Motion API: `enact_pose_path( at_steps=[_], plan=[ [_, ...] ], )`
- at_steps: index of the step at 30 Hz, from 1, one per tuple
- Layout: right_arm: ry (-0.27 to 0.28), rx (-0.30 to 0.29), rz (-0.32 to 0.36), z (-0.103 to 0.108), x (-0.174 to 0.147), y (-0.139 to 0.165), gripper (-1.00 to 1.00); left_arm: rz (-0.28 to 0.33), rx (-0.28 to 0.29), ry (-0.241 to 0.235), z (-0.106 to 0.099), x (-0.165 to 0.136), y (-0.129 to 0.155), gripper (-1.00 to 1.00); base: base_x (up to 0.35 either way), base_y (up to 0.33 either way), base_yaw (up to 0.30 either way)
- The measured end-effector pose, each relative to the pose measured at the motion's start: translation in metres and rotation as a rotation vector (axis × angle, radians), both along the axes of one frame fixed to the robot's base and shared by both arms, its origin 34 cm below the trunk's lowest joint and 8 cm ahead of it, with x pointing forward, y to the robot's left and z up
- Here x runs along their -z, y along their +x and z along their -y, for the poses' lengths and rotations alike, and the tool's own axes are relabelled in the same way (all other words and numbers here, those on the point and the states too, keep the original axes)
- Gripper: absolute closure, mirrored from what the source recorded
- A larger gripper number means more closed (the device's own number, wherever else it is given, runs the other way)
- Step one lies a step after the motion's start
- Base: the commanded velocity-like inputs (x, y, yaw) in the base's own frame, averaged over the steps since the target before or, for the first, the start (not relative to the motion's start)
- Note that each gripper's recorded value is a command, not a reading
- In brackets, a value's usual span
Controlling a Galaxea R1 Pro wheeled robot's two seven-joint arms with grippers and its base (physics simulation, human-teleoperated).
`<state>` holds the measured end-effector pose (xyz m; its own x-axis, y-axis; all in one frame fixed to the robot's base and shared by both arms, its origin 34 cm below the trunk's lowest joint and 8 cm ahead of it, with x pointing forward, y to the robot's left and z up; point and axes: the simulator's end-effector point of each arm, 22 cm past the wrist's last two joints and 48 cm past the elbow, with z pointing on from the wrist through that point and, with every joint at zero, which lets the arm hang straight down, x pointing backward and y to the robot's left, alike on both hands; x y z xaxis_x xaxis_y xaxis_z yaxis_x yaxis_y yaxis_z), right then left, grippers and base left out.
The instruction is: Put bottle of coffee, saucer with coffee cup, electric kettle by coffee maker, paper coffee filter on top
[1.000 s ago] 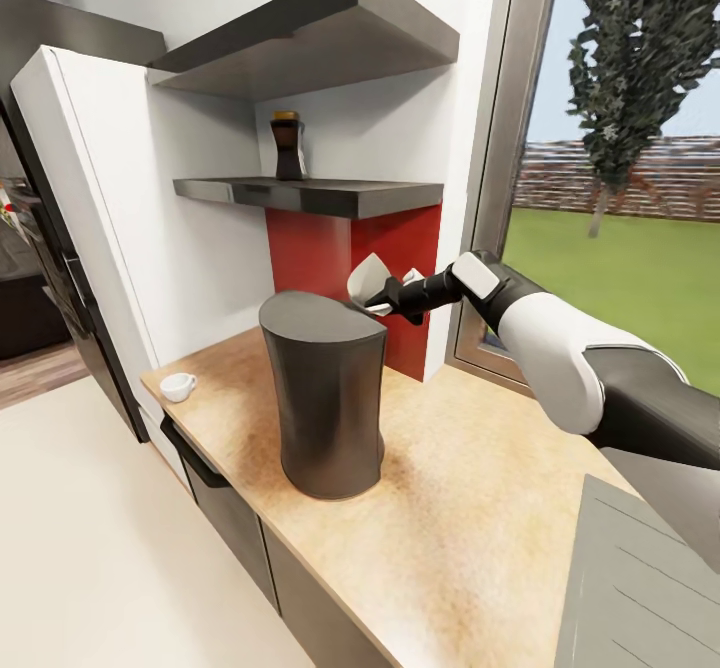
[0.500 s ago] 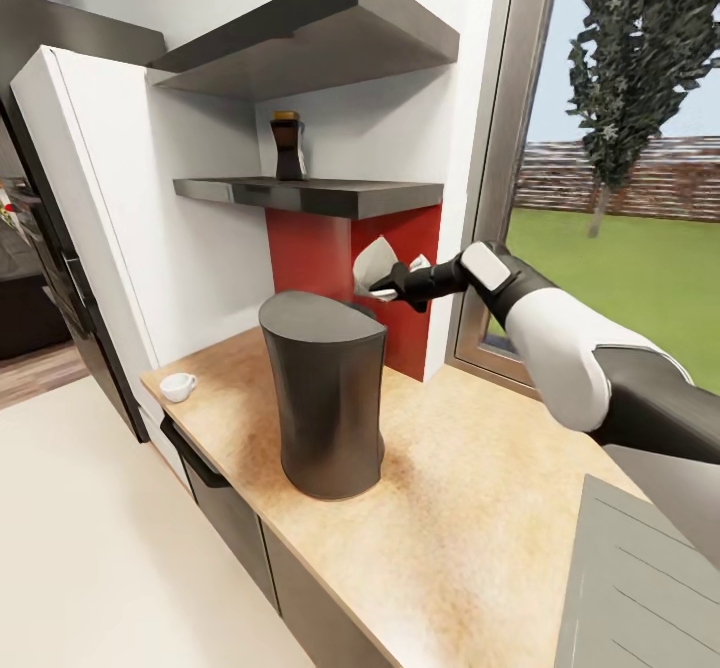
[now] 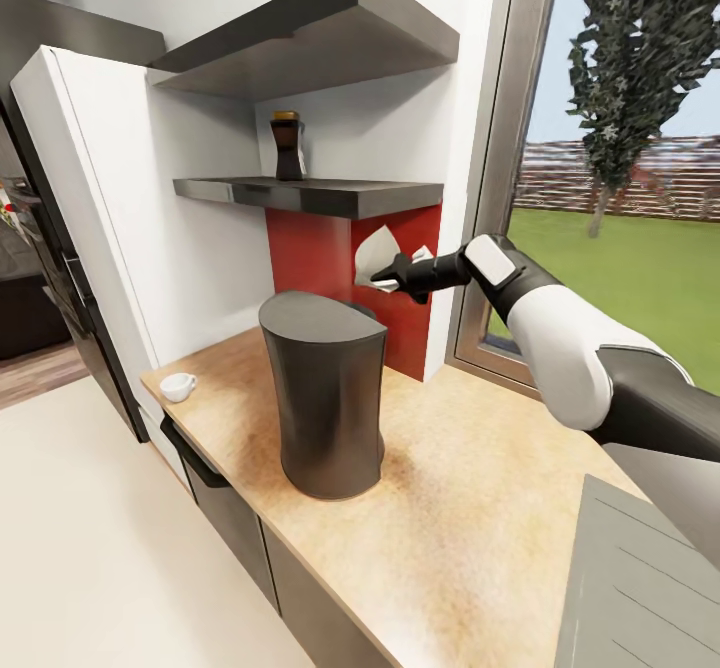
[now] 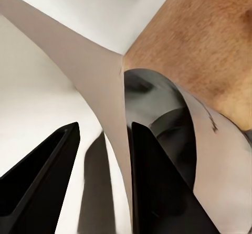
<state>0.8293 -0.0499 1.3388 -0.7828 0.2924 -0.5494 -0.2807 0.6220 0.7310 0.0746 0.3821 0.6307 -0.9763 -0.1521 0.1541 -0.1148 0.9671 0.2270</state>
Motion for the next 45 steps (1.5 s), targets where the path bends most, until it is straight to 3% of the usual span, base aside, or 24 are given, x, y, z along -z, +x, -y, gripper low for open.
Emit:
enact_pose_path(
  at_steps=[10, 11, 15, 45],
  plan=[
    [-0.011, -0.005, -0.041, -0.002, 0.017, -0.003, 1.0, -0.003, 0.002, 0.0, 0.0, 0.0, -0.001, -1.0, 0.0, 0.0, 0.0],
    [-0.023, -0.012, -0.094, -0.004, 0.039, -0.008, 1.0, -0.004, 0.002, 0.0, 0.0, 0.0, -0.001, -1.0, 0.0, 0.0, 0.0],
    [-0.018, -0.016, -0.12, -0.005, 0.047, -0.011, 1.0, -0.004, 0.002, 0.0, 0.0, 0.0, -0.001, -1.0, 0.0, 0.0, 0.0],
    [-0.031, 0.006, -0.131, 0.006, 0.052, -0.008, 1.0, -0.014, 0.0, -0.001, 0.0, -0.001, -0.003, -1.0, 0.026, 0.0, 0.0]
  ],
)
